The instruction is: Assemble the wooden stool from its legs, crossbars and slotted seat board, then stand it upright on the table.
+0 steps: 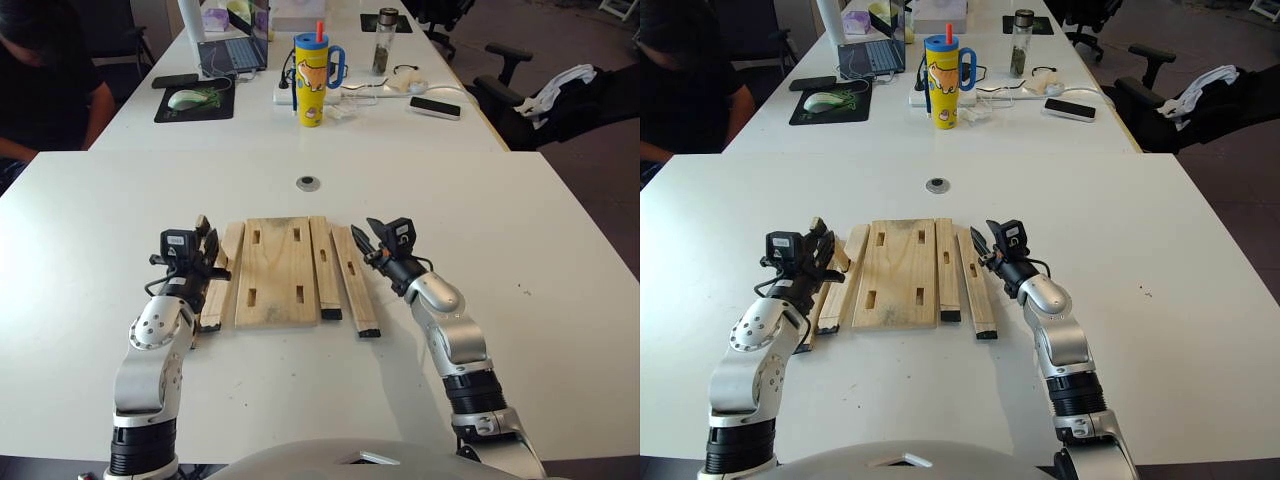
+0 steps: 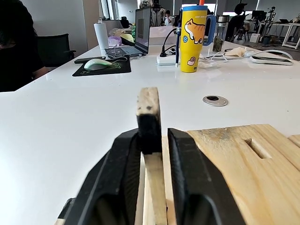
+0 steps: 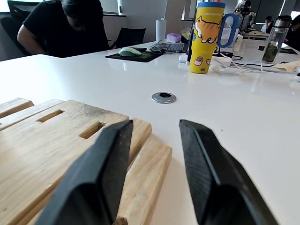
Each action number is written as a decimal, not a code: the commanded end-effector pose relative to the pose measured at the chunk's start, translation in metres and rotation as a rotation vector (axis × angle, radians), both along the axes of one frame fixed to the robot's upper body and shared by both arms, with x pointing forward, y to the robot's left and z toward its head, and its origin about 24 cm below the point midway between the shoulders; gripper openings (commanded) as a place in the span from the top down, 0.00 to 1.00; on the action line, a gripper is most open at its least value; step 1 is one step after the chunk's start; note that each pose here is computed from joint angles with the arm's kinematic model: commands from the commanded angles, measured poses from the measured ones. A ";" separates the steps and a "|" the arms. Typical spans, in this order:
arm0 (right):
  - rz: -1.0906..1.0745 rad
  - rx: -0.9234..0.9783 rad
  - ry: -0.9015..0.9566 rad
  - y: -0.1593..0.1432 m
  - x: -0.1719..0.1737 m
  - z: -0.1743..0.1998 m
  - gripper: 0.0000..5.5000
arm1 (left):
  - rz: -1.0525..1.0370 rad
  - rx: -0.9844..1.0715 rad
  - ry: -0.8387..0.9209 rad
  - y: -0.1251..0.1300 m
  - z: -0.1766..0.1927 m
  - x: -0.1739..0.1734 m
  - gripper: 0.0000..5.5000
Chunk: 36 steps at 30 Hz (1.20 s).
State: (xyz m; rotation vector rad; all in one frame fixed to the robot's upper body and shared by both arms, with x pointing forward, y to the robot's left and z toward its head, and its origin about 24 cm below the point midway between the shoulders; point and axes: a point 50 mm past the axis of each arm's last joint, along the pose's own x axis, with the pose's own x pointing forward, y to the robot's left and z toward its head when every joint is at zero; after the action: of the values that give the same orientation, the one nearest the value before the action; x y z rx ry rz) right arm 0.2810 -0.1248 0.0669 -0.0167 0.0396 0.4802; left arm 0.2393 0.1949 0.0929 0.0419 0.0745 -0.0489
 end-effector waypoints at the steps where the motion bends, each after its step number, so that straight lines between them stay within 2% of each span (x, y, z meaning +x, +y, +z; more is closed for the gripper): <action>1: -0.032 0.001 0.009 -0.004 0.004 0.001 0.67 | 0.000 -0.010 -0.054 -0.001 0.015 0.006 0.92; 5: -0.117 0.075 0.023 -0.011 0.013 0.004 0.67 | 0.001 -0.041 -0.150 0.003 0.041 0.017 0.92; 6: -0.111 0.107 0.025 -0.013 0.013 0.006 0.63 | -0.013 -0.061 -0.180 0.002 0.050 0.021 0.92; 8: -0.048 0.249 0.022 -0.017 0.010 0.014 0.61 | -0.053 -0.117 -0.228 0.001 0.067 0.029 0.92; 10: 0.060 0.396 0.021 -0.022 0.005 0.024 0.54 | -0.137 -0.195 -0.238 -0.007 0.078 0.038 0.92; 14: 0.259 0.537 0.135 -0.039 0.000 0.028 0.42 | -0.419 -0.427 -0.186 -0.031 0.086 0.049 0.92; 17: 0.371 0.672 0.234 -0.056 -0.009 0.027 0.34 | -0.598 -0.550 -0.123 -0.038 0.091 0.057 0.92; 21: 0.500 0.881 0.256 -0.070 -0.020 0.039 0.22 | -0.794 -0.679 -0.070 -0.045 0.102 0.063 0.92; 24: 0.517 0.935 0.264 -0.076 -0.019 0.044 0.13 | -0.948 -0.753 -0.010 -0.052 0.105 0.059 0.92; 27: 0.542 0.979 0.259 -0.078 -0.017 0.050 0.06 | -1.000 -0.796 0.015 -0.052 0.105 0.056 0.92; 36: 0.738 1.063 0.238 -0.070 -0.025 0.071 0.05 | -1.048 -0.893 0.065 -0.056 0.106 0.052 0.92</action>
State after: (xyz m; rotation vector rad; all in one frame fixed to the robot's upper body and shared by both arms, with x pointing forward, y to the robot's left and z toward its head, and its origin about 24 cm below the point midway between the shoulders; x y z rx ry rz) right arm 0.2568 -0.1961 0.1249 1.0973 0.0450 1.1184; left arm 0.2909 0.1413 0.1951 -0.8105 0.0703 -1.1010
